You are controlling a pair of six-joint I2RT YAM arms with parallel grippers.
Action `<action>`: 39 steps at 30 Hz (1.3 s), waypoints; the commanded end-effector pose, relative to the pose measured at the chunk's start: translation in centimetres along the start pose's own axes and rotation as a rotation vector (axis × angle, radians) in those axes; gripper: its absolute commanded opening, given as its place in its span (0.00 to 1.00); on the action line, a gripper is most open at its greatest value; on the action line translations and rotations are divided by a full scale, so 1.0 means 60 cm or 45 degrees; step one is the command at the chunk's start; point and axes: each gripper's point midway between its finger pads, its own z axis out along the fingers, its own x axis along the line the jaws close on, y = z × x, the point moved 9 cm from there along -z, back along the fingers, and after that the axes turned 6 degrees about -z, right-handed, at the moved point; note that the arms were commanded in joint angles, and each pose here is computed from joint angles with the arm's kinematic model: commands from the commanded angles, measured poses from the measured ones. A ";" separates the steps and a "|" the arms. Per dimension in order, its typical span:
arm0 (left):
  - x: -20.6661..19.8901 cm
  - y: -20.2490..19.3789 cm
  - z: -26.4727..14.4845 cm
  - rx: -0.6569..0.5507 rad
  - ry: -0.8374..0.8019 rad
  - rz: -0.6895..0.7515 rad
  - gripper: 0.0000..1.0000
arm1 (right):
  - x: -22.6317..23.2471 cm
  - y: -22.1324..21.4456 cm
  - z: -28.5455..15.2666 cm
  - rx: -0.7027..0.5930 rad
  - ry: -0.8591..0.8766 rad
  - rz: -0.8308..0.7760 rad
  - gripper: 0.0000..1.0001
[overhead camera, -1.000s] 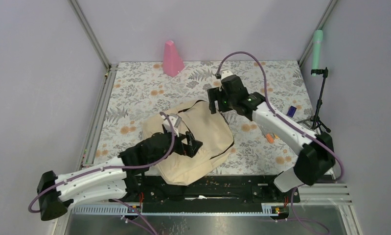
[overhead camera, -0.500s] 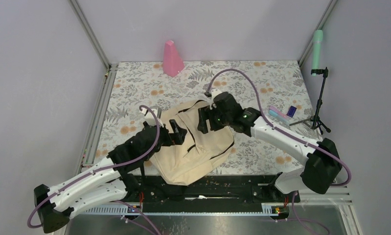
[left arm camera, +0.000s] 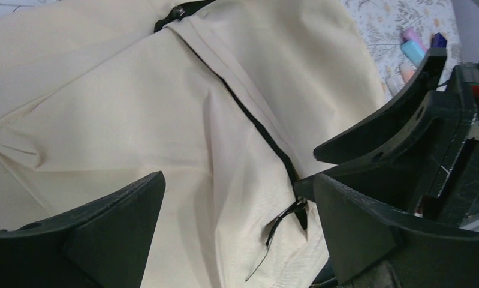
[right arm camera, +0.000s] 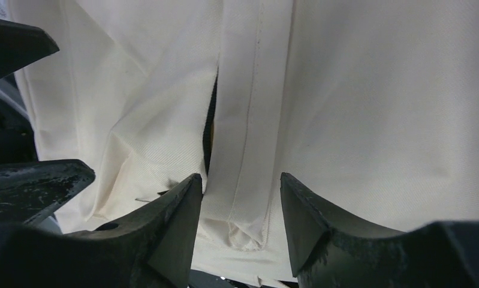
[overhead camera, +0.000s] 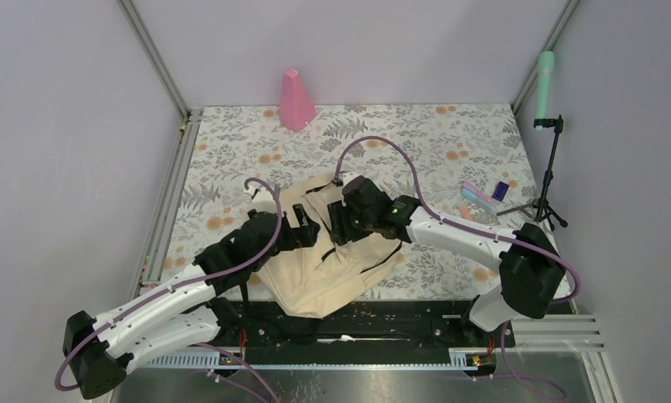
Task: Pack the student bag
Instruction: Adjust the student bag at the center of the board.
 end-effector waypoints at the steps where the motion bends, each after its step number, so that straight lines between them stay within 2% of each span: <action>1: -0.001 0.006 -0.001 -0.019 -0.037 -0.051 0.99 | -0.009 0.006 0.005 -0.032 -0.141 -0.036 0.56; 10: 0.007 0.009 0.000 -0.024 -0.012 -0.048 0.99 | -0.028 0.004 0.016 -0.049 -0.306 -0.014 0.43; 16: 0.008 0.006 0.009 -0.007 0.014 -0.045 0.99 | -0.016 0.009 0.052 -0.059 -0.189 -0.037 0.42; 24: -0.002 0.015 0.029 0.008 0.081 0.011 0.99 | 0.012 0.024 0.087 -0.064 0.036 -0.037 0.48; 29: -0.006 0.017 0.050 0.018 0.138 0.036 0.99 | 0.032 0.024 0.084 -0.135 0.237 0.021 0.62; 35: 0.006 0.030 0.086 0.007 0.249 0.003 0.99 | 0.034 0.004 0.096 -0.142 0.377 0.116 0.62; 39: 0.015 0.030 0.091 -0.036 0.239 -0.060 0.96 | 0.029 -0.003 0.096 -0.156 0.388 0.145 0.62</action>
